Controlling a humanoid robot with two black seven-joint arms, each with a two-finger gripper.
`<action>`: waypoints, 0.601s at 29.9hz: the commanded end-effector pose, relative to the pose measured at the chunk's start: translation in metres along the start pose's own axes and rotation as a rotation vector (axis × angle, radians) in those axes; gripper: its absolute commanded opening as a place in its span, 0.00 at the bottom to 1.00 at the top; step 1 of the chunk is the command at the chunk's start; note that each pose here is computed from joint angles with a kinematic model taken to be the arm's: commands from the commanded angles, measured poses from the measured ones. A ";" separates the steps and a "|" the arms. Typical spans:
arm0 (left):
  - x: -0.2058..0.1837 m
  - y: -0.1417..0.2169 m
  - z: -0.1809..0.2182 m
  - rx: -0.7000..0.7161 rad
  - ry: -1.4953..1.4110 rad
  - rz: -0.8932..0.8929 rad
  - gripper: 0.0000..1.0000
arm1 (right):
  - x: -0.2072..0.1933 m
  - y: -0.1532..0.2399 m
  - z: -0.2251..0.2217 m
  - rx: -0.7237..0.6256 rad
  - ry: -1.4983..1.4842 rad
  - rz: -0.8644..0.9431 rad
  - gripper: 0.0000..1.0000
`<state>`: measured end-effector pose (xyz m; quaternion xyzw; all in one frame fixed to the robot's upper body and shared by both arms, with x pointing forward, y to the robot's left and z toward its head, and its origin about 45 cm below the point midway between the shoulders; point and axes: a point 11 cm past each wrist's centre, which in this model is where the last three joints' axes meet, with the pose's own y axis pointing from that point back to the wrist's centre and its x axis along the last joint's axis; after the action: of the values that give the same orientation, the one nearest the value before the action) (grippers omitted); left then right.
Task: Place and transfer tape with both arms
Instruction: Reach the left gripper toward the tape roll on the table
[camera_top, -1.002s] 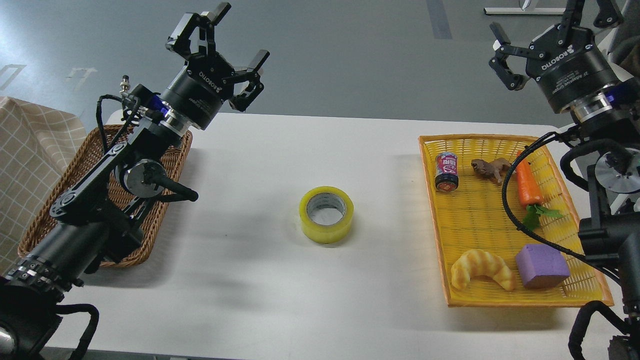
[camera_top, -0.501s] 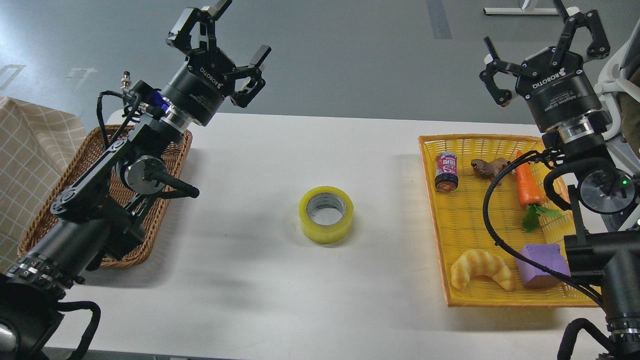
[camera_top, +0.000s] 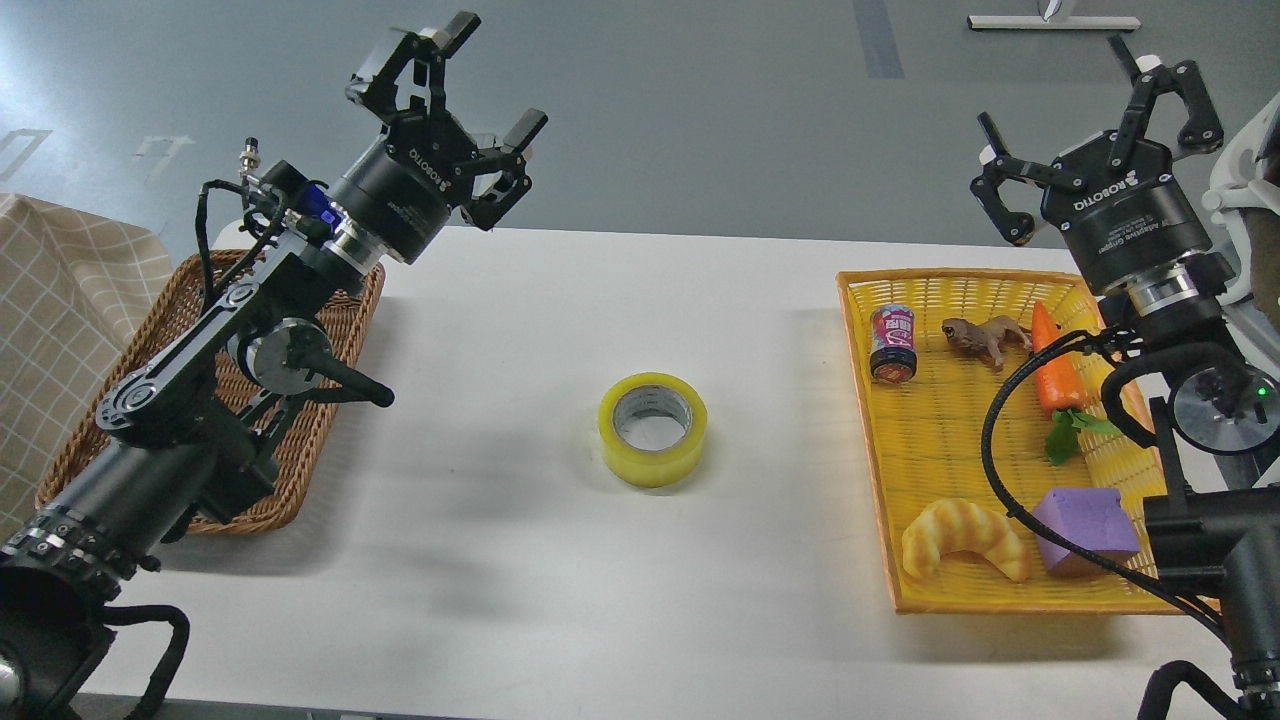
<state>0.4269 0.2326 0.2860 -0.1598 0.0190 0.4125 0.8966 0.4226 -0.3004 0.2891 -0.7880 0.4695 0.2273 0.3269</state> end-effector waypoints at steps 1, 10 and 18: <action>-0.012 -0.003 -0.013 0.100 -0.141 -0.081 0.98 | 0.003 0.005 -0.002 -0.001 0.009 0.010 1.00; -0.026 -0.003 -0.024 0.234 -0.498 -0.192 0.98 | 0.024 0.028 -0.008 -0.015 0.041 0.072 1.00; -0.030 0.009 -0.047 0.402 -0.947 -0.342 0.98 | 0.037 0.045 -0.012 -0.012 0.051 0.117 1.00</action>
<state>0.4057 0.2014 0.2501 0.1728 -0.2863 0.2971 0.8944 0.4034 -0.3407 0.2627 -0.7716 0.5149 0.2278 0.2961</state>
